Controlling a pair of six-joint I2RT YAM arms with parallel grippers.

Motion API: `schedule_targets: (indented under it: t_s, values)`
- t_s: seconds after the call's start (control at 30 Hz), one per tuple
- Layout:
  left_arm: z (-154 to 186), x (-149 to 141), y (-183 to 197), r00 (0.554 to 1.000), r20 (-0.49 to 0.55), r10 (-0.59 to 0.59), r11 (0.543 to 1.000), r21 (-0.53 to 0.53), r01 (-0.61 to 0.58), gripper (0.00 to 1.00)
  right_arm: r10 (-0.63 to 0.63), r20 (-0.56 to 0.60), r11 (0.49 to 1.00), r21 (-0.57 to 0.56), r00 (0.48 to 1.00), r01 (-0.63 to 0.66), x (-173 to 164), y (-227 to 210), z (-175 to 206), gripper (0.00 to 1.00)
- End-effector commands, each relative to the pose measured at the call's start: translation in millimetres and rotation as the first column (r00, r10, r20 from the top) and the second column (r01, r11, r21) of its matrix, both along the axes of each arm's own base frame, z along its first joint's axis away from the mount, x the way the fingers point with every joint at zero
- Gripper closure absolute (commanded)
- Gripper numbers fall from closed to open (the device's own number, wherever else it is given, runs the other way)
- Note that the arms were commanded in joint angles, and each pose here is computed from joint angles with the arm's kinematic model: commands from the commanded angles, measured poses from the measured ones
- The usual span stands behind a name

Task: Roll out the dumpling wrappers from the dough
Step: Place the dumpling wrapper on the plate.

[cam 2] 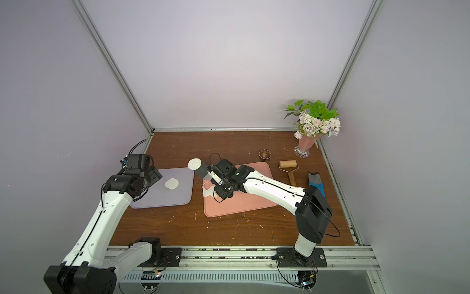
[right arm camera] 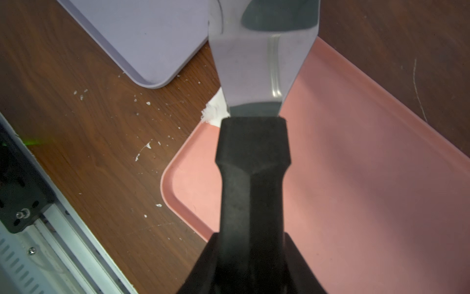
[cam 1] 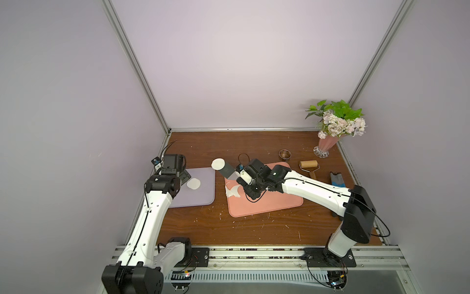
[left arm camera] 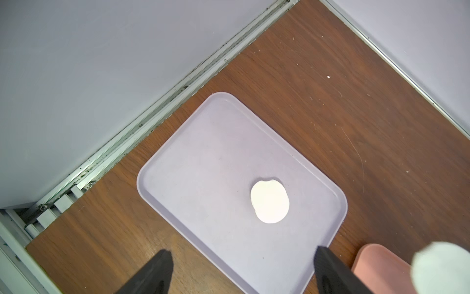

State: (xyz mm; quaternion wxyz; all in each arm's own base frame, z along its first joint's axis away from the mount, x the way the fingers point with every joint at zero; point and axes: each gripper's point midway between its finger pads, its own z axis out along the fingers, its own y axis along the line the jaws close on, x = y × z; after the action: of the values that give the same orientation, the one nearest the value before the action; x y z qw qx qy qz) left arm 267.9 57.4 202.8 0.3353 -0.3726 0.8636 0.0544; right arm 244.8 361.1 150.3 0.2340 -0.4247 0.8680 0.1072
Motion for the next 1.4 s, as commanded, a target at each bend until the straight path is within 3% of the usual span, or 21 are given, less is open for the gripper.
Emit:
schedule_targets:
  t_s: [0.0, 0.3, 0.6, 1.37]
  values:
    - [5.6, -7.3, 10.2, 1.000, -0.023, 0.006, 0.999, 0.037, -0.005, 0.15, 0.077, 0.063, 0.997, -0.017, 0.995, -0.076, -2.9, 23.1, 16.7, 1.00]
    - [8.7, -16.6, 30.8, 0.998, -0.015, 0.059, 0.997, 0.058, -0.058, 0.12, 0.164, 0.131, 0.982, -0.118, 0.978, -0.149, -6.5, 74.5, 9.6, 1.00]
    - [8.7, -18.9, 39.4, 0.998, -0.013, 0.069, 0.995, 0.072, -0.068, 0.11, 0.212, 0.228, 0.944, -0.299, 0.950, -0.139, 4.4, 94.7, -3.0, 1.00]
    - [-5.0, -18.1, 41.1, 0.998, -0.010, 0.061, 0.997, 0.037, -0.060, 0.12, 0.306, 0.326, 0.898, -0.412, 0.894, -0.156, -1.9, 113.0, -20.8, 1.00]
